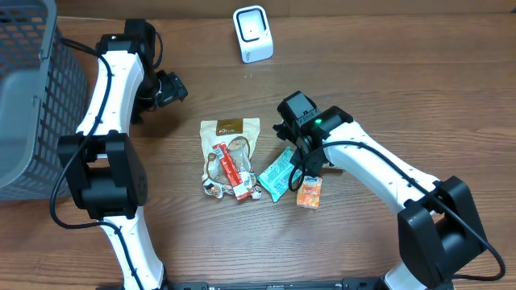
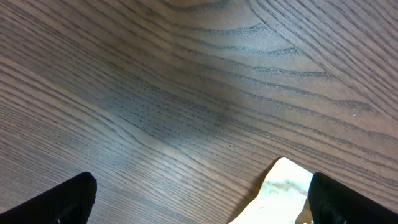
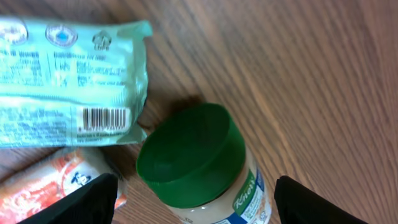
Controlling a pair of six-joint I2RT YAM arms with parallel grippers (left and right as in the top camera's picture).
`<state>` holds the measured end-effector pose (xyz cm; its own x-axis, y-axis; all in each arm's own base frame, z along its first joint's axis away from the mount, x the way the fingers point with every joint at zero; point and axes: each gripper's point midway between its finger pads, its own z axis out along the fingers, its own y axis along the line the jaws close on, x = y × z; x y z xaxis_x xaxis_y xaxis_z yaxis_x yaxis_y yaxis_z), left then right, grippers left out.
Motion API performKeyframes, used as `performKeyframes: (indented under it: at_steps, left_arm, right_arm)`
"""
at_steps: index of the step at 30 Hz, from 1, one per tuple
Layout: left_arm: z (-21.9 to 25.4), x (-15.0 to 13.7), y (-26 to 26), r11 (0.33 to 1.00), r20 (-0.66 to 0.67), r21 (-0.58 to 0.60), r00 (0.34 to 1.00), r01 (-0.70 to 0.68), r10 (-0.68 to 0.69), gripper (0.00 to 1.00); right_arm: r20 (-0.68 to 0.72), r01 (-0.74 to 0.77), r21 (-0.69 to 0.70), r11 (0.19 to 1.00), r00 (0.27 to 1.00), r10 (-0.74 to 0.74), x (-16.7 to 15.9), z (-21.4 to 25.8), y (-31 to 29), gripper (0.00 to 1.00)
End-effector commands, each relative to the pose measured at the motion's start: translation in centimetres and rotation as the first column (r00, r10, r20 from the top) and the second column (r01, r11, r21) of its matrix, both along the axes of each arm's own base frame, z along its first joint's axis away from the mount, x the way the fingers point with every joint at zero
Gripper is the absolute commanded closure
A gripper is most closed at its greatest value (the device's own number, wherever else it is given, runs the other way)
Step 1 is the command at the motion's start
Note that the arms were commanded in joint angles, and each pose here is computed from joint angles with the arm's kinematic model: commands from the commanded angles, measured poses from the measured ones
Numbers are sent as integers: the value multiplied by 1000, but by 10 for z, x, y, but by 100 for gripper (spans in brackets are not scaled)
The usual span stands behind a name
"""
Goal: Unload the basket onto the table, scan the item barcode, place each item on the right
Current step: 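Lower the right gripper around the green-lidded jar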
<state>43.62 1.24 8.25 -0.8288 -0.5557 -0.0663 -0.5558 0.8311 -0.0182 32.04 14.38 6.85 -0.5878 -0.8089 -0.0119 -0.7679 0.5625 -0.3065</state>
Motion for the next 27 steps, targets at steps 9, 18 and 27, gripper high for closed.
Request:
performKeyframes:
  at_steps: [9,18,27]
  left_arm:
    - [11,5,3,1000,32,15,999,9,-10,0]
    - [11,5,3,1000,32,15,999,9,-10,0]
    - [11,5,3,1000,32,15,999,9,-10,0]
  right_arm:
    - [-54,-95,27,995,994,97,-3,-5,1,33]
    - [-87,-111,11,994,990,112,-10,-6,-3,32]
    - [-94,-94,47,994,991,98,-8,-8,-2,27]
